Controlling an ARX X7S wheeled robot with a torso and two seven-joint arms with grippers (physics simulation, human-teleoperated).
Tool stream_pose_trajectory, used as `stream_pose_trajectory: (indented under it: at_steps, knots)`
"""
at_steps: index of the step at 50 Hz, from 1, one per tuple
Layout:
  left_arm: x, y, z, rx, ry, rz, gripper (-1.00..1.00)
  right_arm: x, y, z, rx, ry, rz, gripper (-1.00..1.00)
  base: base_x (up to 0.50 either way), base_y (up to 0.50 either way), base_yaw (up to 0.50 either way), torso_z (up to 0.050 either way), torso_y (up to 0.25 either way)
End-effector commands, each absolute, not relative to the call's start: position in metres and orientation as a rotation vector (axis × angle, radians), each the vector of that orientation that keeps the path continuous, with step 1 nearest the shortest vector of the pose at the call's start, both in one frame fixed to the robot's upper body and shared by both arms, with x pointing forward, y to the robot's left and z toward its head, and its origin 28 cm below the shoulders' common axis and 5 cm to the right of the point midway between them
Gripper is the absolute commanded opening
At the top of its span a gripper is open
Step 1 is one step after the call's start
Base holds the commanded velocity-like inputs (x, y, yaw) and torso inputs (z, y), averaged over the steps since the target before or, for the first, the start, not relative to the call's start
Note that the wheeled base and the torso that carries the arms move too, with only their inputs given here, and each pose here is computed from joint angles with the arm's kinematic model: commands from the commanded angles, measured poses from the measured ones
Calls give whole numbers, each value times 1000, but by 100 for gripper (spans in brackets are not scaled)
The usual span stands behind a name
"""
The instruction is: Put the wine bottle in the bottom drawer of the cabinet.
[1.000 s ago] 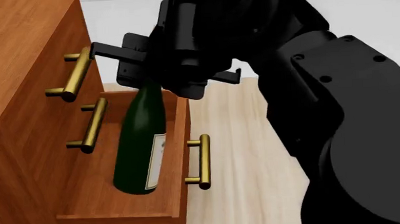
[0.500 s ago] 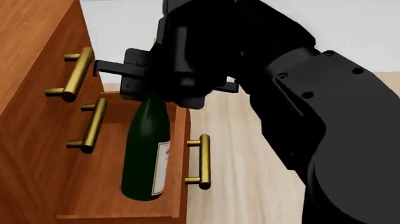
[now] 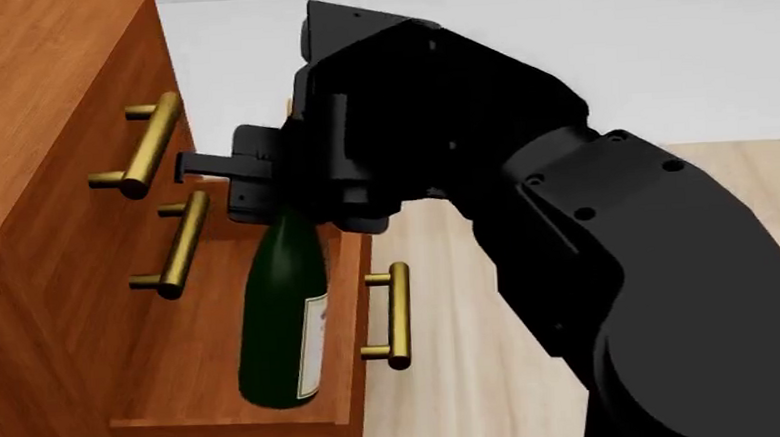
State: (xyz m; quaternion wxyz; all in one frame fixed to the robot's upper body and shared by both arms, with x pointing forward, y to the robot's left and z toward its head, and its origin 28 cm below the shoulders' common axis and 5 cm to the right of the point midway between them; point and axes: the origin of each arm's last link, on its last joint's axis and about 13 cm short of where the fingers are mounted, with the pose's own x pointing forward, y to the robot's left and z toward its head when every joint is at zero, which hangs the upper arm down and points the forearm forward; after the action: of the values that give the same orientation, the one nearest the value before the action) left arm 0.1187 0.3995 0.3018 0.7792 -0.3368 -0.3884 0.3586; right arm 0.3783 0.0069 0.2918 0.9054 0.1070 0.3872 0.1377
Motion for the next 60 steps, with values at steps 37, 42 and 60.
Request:
stream_pose_trajectory:
  at_steps: [37,42,60]
  knots:
    - [119,397,305,-698,-832,756,100,382,9,262,167,755,320,-100,0,0,0,0,1]
    - [120,398,306,-700,-830,753,100,383,7,257,167,761,313,-100,0,0,0,0,0]
    - [119,396,307,-689,-832,744,100,384,4,239,156,784,303,-100,0,0,0,0,0]
